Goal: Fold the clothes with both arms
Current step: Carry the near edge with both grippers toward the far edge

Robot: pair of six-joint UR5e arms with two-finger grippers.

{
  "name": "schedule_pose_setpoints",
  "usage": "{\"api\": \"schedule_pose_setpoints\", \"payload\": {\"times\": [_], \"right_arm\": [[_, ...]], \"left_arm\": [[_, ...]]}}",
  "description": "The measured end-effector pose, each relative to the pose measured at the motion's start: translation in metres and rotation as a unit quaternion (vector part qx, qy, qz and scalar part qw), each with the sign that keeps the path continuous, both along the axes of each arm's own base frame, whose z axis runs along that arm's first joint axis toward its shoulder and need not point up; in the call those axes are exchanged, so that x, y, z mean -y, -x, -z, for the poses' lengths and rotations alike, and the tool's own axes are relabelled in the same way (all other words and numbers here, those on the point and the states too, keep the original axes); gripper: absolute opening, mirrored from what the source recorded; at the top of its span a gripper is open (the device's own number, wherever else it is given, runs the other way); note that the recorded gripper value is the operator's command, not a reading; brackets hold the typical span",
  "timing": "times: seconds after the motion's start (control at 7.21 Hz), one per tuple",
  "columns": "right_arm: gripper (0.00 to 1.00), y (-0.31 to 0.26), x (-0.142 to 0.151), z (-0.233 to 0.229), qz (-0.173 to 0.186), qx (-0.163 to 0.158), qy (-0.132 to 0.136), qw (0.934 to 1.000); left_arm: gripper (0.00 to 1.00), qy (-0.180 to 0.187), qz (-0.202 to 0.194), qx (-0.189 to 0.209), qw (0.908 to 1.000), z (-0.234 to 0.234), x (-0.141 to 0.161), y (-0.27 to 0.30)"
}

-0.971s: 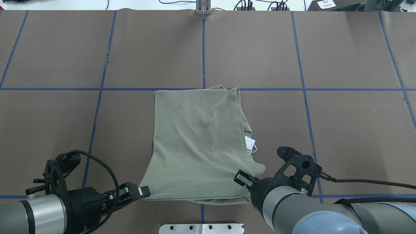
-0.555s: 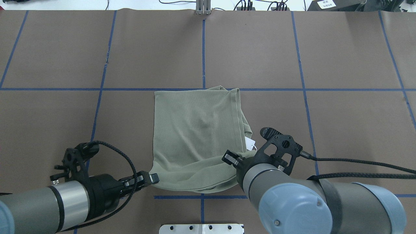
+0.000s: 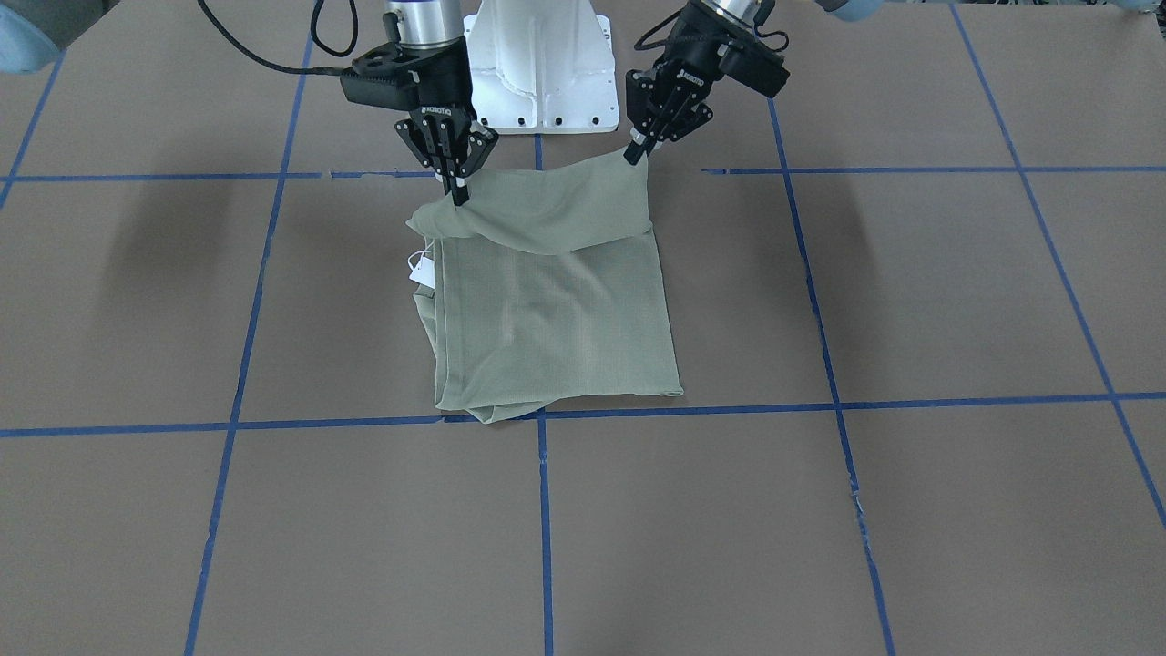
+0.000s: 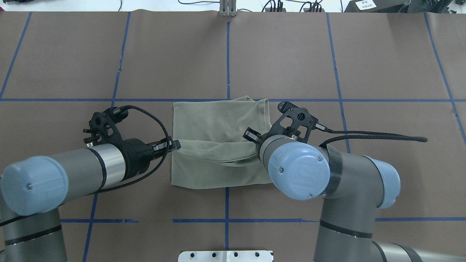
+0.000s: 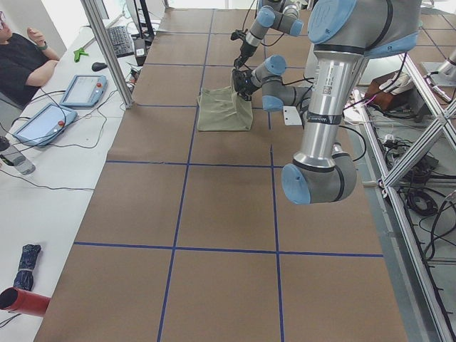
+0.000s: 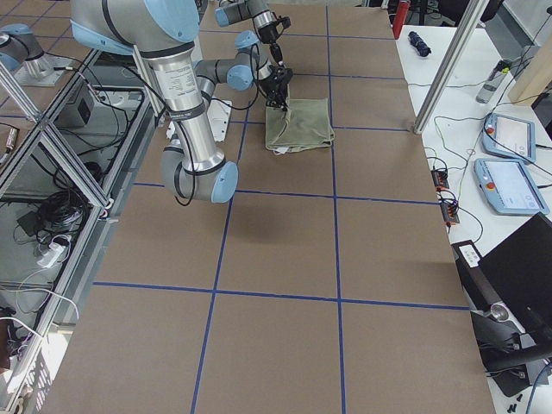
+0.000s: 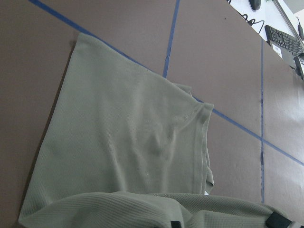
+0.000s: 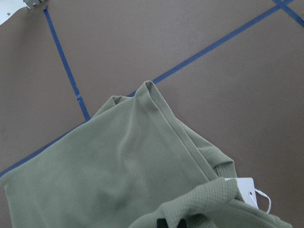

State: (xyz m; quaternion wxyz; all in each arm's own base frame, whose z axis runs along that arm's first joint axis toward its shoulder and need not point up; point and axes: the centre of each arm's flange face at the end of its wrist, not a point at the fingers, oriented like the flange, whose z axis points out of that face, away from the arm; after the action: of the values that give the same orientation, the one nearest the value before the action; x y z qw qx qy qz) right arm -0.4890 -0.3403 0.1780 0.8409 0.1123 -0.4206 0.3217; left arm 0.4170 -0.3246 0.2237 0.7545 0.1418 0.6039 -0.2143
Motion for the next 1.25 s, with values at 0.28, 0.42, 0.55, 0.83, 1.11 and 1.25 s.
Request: {"api": "schedule_pose_setpoints", "payload": {"times": [0.28, 0.42, 0.55, 0.83, 1.11, 1.25], "right_arm": [[0.00, 0.029, 0.042, -0.001, -0.006, -0.018, 0.008, 0.9998], [0.00, 0.046, 0.061, -0.005, -0.011, -0.019, 0.007, 0.9997], [0.00, 0.064, 0.082, -0.014, -0.014, -0.022, 0.003, 0.9997], [0.00, 0.082, 0.119, -0.034, -0.008, -0.036, 0.008, 0.9993], [0.05, 0.083, 0.136, -0.046, -0.004, -0.052, 0.010, 0.9986], [0.20, 0.081, 0.140, -0.047, -0.002, -0.055, 0.008, 0.9985]], "left_arm": [[0.00, -0.002, 0.020, 0.034, 0.9992, -0.017, 0.042, -0.023], [0.00, -0.004, 0.025, 0.054, 0.9982, -0.028, 0.060, -0.037], [0.00, -0.006, 0.031, 0.078, 0.9965, -0.042, 0.080, -0.049], [0.00, -0.008, 0.038, 0.113, 0.9928, -0.064, 0.107, -0.061], [0.00, -0.011, 0.040, 0.124, 0.9914, -0.069, 0.116, -0.063], [0.00, -0.013, 0.041, 0.125, 0.9912, -0.067, 0.118, -0.065]]}}
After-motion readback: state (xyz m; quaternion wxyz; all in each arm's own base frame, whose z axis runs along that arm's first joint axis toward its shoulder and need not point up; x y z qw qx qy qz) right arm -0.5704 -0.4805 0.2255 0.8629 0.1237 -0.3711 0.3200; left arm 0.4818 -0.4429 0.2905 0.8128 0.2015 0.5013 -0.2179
